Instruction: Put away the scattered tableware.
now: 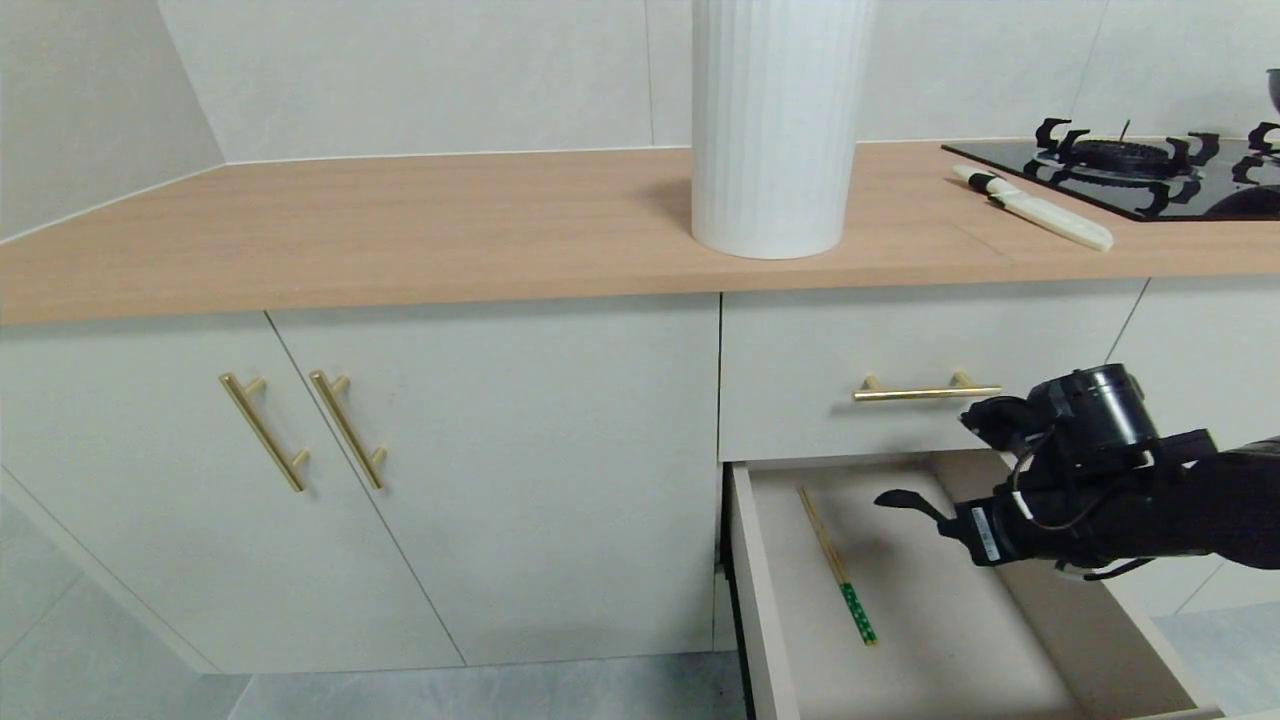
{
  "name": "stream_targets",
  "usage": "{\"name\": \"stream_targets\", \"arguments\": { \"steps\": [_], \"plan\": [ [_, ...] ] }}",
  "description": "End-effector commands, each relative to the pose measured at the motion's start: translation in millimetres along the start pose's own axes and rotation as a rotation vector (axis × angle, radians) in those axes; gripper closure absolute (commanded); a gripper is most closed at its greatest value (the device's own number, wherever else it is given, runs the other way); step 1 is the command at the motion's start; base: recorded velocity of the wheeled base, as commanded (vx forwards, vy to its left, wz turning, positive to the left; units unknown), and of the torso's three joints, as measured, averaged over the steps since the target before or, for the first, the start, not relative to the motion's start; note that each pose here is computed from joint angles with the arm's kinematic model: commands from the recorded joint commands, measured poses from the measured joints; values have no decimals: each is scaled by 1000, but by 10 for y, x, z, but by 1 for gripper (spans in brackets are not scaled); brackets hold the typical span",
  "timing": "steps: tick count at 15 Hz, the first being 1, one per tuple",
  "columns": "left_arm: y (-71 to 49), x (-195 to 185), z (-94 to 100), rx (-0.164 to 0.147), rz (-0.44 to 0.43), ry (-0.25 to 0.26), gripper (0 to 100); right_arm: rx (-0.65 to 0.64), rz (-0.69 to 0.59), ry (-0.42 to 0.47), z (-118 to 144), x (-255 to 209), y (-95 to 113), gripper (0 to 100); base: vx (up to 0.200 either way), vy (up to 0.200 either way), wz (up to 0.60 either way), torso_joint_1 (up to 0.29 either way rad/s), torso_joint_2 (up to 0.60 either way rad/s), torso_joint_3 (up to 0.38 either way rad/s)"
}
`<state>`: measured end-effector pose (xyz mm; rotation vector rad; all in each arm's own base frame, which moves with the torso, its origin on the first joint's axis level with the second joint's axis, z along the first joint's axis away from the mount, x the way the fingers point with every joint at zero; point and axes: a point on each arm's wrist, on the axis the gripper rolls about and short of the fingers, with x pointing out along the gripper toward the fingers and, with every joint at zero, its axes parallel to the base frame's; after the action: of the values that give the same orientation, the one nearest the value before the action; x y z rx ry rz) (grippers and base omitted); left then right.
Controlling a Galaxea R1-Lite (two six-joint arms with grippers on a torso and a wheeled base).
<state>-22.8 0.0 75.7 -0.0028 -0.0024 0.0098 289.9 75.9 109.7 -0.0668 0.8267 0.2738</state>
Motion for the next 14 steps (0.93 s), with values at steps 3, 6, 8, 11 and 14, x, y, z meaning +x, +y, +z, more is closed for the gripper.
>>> {"name": "stream_targets", "arguments": {
  "steps": [3, 6, 8, 11, 14],
  "plan": [
    [0, 1, 0, 0, 1, 2, 0, -17, -97, 94, -329, 929, 50, 100, 0, 0, 0, 0, 0, 0],
    [0, 1, 0, 0, 1, 2, 0, 29, -149, 15, -411, 1240, 53, 100, 0, 0, 0, 0, 0, 0],
    [0, 1, 0, 0, 1, 2, 0, 28, -180, -29, -466, 1347, 57, 100, 0, 0, 0, 0, 0, 0],
    [0, 1, 1, 0, 1, 1, 0, 19, -178, -39, -549, 1430, 83, 100, 0, 0, 0, 0, 0, 0],
    [0, 1, 1, 0, 1, 1, 0, 15, -195, -7, -647, 1543, 73, 100, 0, 0, 0, 0, 0, 0]
  ]
}}
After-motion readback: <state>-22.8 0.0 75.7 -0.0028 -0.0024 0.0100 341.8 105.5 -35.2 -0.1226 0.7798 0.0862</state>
